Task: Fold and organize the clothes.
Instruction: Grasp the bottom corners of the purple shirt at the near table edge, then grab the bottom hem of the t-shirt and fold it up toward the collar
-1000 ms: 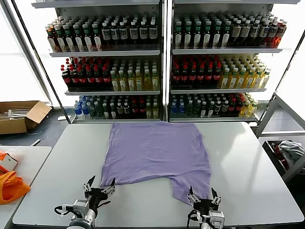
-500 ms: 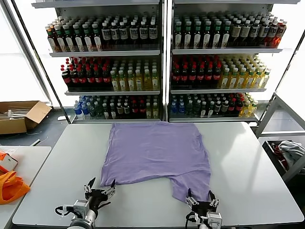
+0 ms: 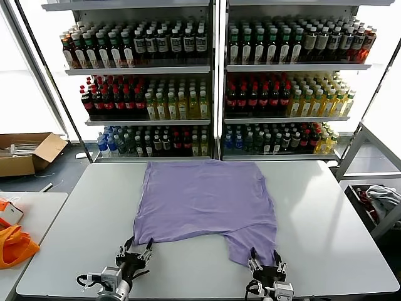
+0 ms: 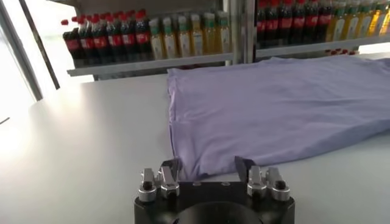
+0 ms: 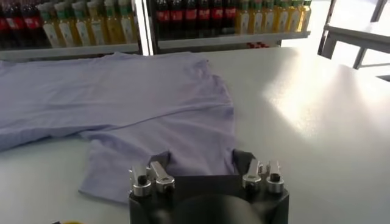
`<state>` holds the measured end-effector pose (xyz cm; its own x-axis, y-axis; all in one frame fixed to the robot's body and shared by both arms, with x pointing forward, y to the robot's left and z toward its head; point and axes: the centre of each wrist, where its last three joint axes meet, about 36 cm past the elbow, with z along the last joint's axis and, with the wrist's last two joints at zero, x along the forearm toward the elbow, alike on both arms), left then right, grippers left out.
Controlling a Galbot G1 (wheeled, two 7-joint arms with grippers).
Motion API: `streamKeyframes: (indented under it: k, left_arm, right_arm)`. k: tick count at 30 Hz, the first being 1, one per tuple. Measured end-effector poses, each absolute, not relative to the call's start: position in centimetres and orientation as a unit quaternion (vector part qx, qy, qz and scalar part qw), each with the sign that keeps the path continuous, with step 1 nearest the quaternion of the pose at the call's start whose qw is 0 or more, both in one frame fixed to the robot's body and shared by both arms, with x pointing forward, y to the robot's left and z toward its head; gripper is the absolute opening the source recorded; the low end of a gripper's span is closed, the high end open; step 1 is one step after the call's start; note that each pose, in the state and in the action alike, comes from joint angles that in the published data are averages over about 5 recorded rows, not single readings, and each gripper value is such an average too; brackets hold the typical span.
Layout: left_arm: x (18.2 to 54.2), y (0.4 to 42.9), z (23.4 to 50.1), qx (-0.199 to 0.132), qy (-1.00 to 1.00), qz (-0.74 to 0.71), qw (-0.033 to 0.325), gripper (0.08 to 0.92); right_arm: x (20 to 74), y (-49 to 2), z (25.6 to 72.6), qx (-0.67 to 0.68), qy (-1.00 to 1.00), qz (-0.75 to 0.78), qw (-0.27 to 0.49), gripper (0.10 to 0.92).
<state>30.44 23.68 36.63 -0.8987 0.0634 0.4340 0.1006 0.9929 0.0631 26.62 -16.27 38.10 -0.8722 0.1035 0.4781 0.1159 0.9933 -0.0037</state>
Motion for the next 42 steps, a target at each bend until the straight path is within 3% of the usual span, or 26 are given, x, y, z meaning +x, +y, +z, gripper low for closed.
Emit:
streamKeyframes:
  k: [11,15,27,42]
  left_arm:
    - [30.2,23.1,36.2,-0.050,-0.972,-0.037,0.226,0.170]
    - [30.2,23.1,36.2,-0.051,-0.972,-0.037,0.225,0.090]
    - [31.0,23.3,36.8,-0.041,-0.979,-0.027,0.199,0.084]
    - [34.1,23.6,38.0,-0.033,-0.991,0.008,0.133,0.084]
  right_arm:
    - [26.6,-16.1,38.4,-0.055,-0.968,-0.020,0.243,0.163]
    - [26.7,-16.2,38.5,-0.054,-0.970,-0.020,0.238,0.116]
    - [28.0,-16.7,39.6,-0.045,-0.980,-0.035,0.192,0.116]
    - [33.6,-18.2,41.7,-0.034,-0.992,-0.032,0.115,0.116]
